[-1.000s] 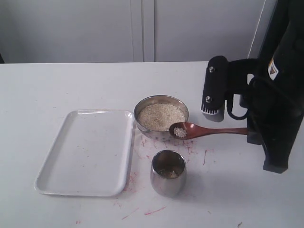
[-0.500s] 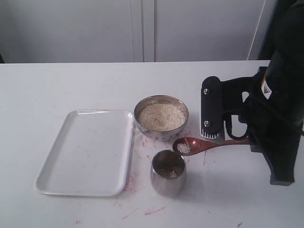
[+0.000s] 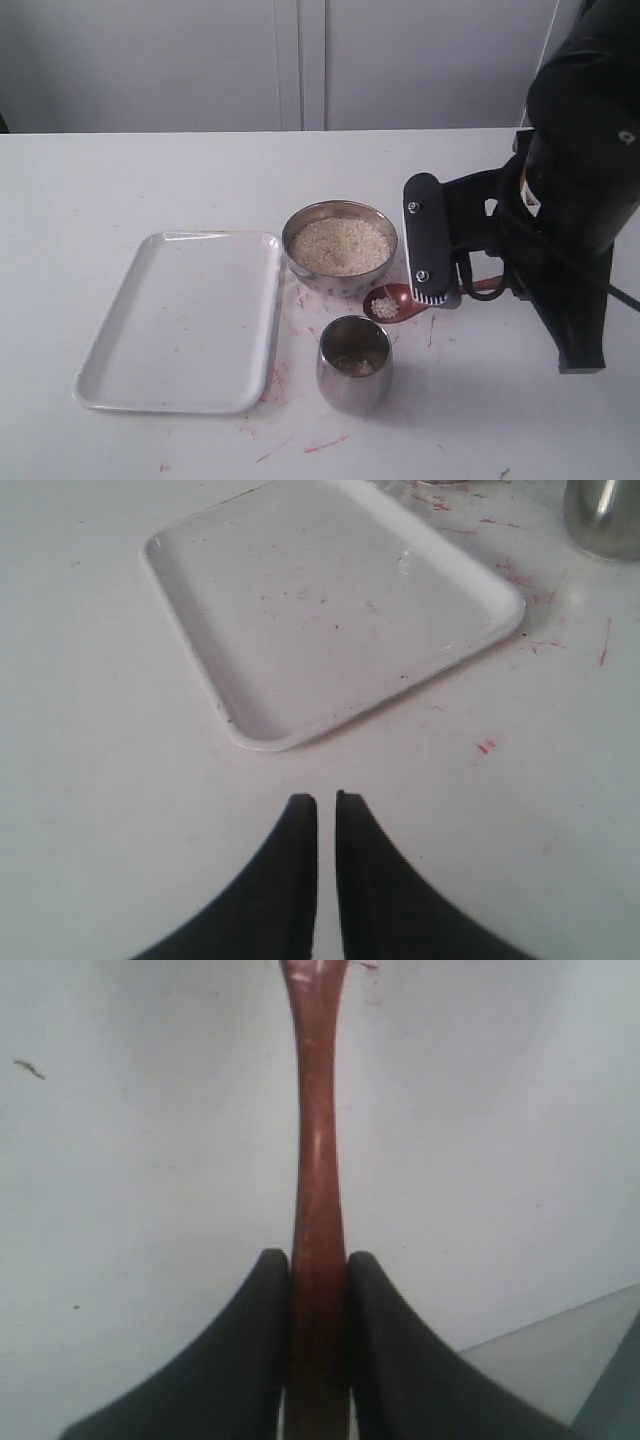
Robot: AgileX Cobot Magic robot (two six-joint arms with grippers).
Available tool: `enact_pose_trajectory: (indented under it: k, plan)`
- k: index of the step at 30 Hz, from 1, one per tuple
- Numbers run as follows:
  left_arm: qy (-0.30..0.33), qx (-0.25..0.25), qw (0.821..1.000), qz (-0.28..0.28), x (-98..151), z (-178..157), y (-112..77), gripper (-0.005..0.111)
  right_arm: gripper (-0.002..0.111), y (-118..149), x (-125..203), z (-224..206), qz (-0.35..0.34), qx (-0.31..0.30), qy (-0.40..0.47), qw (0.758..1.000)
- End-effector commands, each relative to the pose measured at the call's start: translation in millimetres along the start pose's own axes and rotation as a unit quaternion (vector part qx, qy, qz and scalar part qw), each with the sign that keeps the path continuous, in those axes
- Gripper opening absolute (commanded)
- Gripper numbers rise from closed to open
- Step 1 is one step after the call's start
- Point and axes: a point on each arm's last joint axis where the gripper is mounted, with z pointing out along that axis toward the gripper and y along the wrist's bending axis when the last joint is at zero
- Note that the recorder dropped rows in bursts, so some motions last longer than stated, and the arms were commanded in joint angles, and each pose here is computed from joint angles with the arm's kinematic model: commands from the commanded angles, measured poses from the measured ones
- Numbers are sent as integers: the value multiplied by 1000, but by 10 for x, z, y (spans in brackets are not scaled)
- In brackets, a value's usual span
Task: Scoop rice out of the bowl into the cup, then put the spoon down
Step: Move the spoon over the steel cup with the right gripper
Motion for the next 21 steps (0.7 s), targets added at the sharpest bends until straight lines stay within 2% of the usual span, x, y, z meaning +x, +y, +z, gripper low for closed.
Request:
enact_pose_trajectory:
  k: [1,14,21]
  plan:
    - [1,6,1000,-7,16,3,-10,14,0,-14,-52,-16,-41,36,16,998]
    - [1,6,1000,-7,16,3,-10,14,0,-27,-190,-61,-109,93,21,989]
    - [1,6,1000,-7,16,3,-10,14,0,-33,-231,-37,-138,101,31,985]
